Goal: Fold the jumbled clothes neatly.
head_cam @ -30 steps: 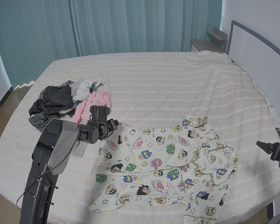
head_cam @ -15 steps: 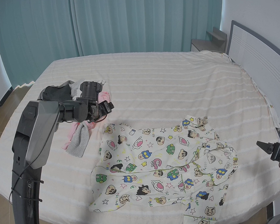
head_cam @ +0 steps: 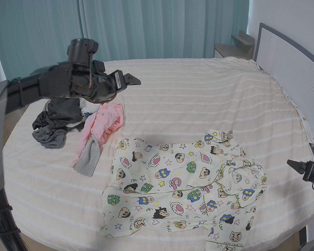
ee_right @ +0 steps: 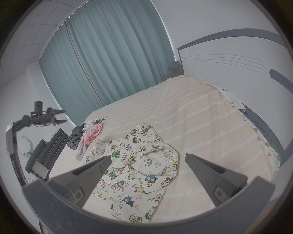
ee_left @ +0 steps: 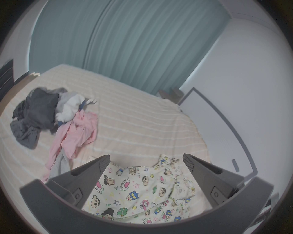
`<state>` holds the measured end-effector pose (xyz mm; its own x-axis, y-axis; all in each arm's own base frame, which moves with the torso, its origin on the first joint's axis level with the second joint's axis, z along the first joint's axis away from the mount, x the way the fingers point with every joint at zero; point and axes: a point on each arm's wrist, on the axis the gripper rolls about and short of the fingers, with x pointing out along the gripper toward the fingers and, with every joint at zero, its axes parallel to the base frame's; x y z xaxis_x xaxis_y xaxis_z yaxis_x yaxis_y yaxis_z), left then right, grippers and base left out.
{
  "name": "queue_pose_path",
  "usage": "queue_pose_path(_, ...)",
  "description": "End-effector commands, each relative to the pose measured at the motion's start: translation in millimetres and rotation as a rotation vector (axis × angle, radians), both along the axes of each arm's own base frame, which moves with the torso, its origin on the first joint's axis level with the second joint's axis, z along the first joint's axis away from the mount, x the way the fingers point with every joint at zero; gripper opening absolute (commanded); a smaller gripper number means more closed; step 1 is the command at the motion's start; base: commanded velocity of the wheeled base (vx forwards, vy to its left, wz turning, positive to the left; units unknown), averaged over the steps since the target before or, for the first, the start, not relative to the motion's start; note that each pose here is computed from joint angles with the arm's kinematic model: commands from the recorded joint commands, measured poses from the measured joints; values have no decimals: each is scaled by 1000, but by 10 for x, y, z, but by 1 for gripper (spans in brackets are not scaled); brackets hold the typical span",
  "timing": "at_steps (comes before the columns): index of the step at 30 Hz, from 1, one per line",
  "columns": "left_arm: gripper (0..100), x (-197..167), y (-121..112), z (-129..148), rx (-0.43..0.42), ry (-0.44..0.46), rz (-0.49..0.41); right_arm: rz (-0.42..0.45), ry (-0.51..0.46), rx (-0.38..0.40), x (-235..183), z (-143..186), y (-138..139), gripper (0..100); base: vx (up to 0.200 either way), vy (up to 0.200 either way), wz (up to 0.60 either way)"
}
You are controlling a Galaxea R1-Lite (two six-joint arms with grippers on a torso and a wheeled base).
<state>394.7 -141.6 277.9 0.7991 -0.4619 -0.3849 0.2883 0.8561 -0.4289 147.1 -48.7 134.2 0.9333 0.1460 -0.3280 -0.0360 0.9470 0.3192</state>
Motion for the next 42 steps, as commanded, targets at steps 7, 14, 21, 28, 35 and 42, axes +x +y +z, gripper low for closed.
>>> queue_pose_path(7,100,-2043,570,-1142,110,163,-137,99,180,-25,-111,-277,124,100,0,0,0)
queue_pose_path(14,100,-2587,796,-1899,38,330,-53,179,329,-20,-77,-543,188,100,0,0,0)
queue_pose_path(21,100,-2786,871,-2078,15,378,-30,226,399,-38,-94,-689,196,100,0,0,0)
queue_pose_path(28,100,-2772,762,-2162,-18,480,-40,246,404,-39,-83,-695,218,100,-86,0,0)
queue_pose_path(35,100,-2769,735,-2194,-43,529,-21,313,268,-30,-37,-459,311,100,-200,0,0)
queue_pose_path(42,100,-2767,700,-2218,-51,558,-24,310,306,163,289,-142,525,100,-200,0,0)
